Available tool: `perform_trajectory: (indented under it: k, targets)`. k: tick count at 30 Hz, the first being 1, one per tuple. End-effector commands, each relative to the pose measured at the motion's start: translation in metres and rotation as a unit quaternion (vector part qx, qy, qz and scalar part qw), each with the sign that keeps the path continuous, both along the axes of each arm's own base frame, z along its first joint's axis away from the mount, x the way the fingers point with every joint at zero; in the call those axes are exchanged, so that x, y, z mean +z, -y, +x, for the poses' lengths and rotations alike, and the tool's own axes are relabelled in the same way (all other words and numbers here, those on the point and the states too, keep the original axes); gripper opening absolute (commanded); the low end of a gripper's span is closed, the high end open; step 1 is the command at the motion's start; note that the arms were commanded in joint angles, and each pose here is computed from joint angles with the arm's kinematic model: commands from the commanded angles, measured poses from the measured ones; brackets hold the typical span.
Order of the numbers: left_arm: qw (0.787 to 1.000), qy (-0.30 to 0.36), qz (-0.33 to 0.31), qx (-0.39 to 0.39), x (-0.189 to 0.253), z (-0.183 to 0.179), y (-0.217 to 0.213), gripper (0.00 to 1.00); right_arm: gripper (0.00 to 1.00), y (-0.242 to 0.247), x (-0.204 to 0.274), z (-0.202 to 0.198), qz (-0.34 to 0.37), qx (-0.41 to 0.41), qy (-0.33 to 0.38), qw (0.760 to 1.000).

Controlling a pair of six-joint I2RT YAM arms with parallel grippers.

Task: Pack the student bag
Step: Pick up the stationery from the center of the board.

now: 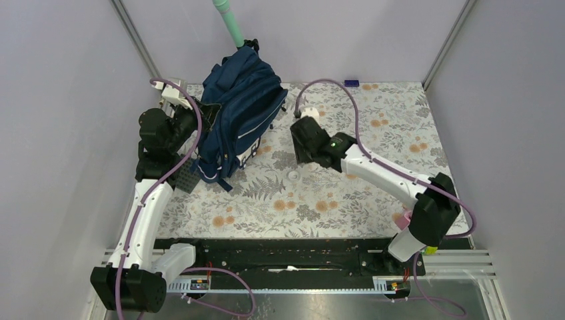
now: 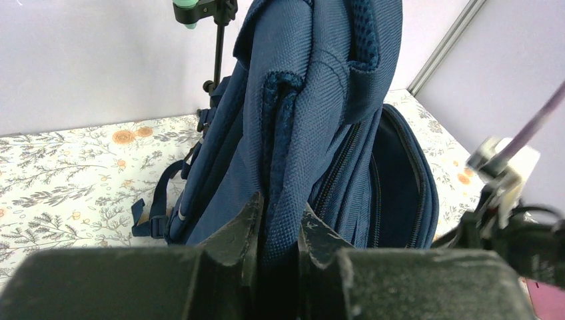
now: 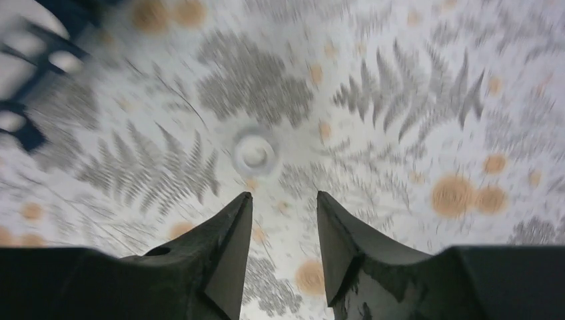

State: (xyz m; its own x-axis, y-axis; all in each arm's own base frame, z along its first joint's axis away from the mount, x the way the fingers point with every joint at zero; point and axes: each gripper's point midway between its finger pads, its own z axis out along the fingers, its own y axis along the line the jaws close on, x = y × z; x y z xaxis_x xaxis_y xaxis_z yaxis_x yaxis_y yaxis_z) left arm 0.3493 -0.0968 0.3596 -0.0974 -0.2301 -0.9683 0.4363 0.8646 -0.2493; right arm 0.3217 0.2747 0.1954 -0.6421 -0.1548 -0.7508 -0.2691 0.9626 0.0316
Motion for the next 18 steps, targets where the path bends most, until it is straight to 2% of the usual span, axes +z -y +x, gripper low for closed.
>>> perform_trajectory:
  k: [1, 5, 10, 18]
  targets:
    - [0.998, 0.067, -0.006, 0.011, 0.035, 0.000, -0.003, 0.00, 0.51, 0.005, -0.018, -0.015, 0.048, -0.027, -0.030, 0.998]
    - [0.998, 0.066, -0.007, 0.011, 0.035, -0.001, -0.003, 0.00, 0.56, 0.005, -0.063, -0.016, 0.013, -0.024, -0.076, 0.997]
    - [0.998, 0.067, -0.006, 0.012, 0.036, -0.001, -0.003, 0.00, 0.58, -0.005, -0.108, -0.013, -0.012, -0.007, -0.133, 0.991]
    - [0.998, 0.067, -0.006, 0.011, 0.037, -0.002, -0.003, 0.00, 0.58, -0.013, -0.143, -0.001, -0.025, -0.006, -0.172, 0.985]
